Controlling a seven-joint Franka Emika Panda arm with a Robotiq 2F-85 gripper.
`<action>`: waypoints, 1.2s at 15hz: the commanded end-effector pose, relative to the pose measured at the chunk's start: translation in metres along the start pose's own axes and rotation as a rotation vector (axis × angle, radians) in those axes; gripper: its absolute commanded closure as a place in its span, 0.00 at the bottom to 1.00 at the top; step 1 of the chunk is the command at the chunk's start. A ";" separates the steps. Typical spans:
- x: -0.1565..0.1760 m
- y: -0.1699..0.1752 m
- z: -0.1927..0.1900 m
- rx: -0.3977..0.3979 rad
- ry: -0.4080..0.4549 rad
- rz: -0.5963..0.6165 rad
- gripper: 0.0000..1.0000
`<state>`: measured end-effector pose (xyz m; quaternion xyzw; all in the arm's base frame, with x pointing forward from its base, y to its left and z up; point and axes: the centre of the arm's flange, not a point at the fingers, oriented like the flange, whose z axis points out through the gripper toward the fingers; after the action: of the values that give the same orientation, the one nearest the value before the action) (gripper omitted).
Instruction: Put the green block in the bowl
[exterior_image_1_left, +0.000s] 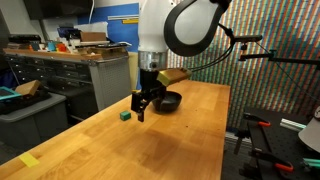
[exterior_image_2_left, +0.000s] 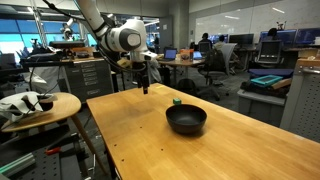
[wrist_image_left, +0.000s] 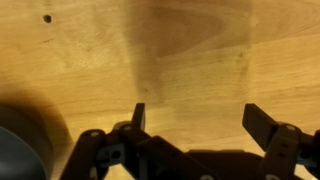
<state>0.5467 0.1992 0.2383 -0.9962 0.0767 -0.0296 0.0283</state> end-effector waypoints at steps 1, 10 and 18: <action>0.047 -0.020 0.016 -0.021 0.050 0.024 0.00; 0.121 -0.003 0.056 -0.080 0.116 0.022 0.00; 0.167 0.018 0.086 -0.100 0.156 0.039 0.00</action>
<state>0.6831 0.1620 0.1680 -0.9900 0.1053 -0.0914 -0.0202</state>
